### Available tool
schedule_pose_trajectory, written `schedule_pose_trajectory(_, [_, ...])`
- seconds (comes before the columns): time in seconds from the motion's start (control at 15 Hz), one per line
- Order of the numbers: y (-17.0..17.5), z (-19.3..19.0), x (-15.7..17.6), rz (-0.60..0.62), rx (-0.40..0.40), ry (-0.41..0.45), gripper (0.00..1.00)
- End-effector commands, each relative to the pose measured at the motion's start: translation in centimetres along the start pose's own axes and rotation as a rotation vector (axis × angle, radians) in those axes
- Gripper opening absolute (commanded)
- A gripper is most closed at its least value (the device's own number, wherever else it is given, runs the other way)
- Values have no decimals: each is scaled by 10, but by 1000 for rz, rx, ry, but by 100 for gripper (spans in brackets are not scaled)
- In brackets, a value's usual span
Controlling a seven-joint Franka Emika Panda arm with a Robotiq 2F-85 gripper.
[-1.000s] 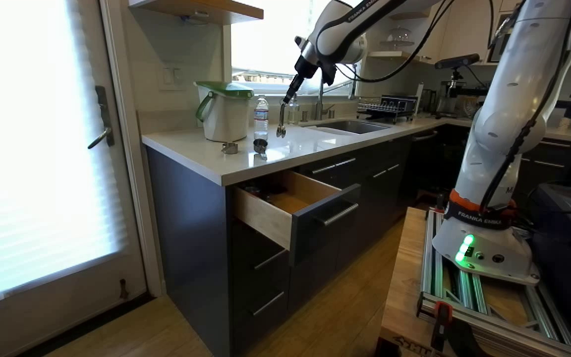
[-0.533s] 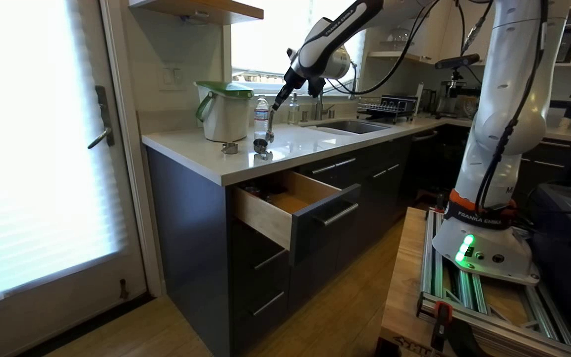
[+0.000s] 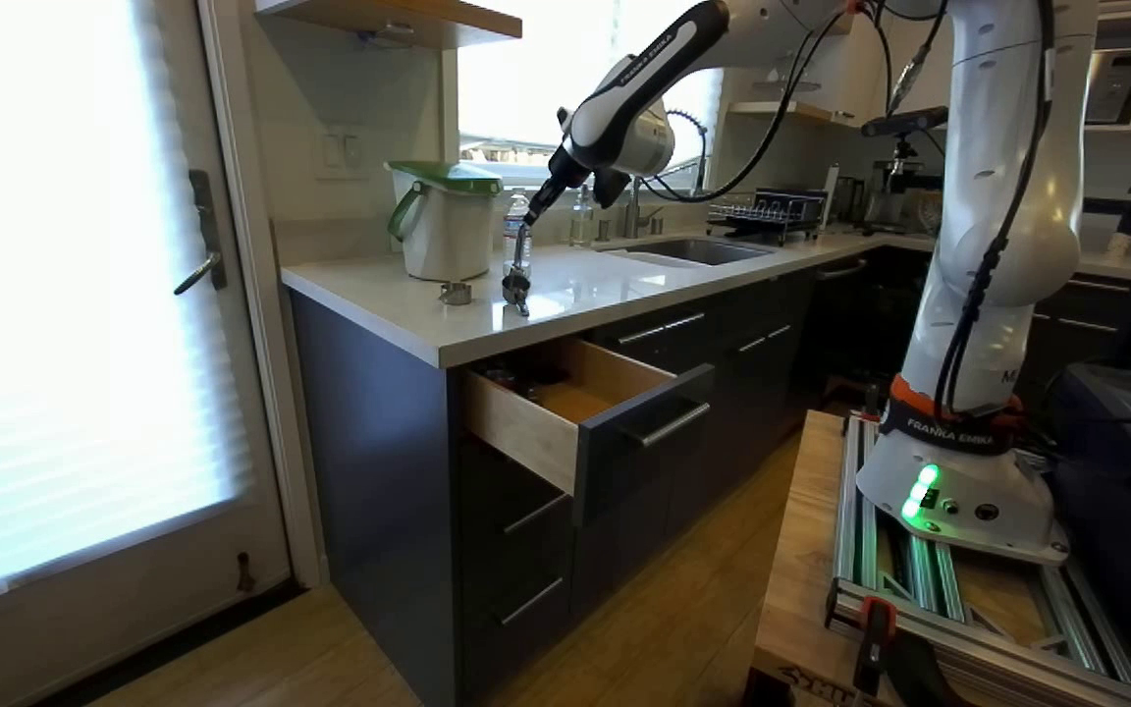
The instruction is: Move the measuring spoons from the drawer to the countertop
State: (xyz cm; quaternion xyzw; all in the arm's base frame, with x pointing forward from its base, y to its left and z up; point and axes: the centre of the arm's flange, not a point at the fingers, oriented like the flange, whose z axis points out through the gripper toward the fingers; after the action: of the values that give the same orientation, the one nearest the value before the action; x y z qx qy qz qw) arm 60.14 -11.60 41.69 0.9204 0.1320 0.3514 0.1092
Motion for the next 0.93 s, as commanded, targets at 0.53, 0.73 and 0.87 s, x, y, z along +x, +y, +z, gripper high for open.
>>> schedule_pose_trajectory(0.53, [53,20,-43,19,-69,-66,1])
schedule_pose_trajectory(0.73, [59,29,-57,15,-62,-93,1])
schedule_pose_trajectory(0.87, [63,36,-66,13,-58,-108,1])
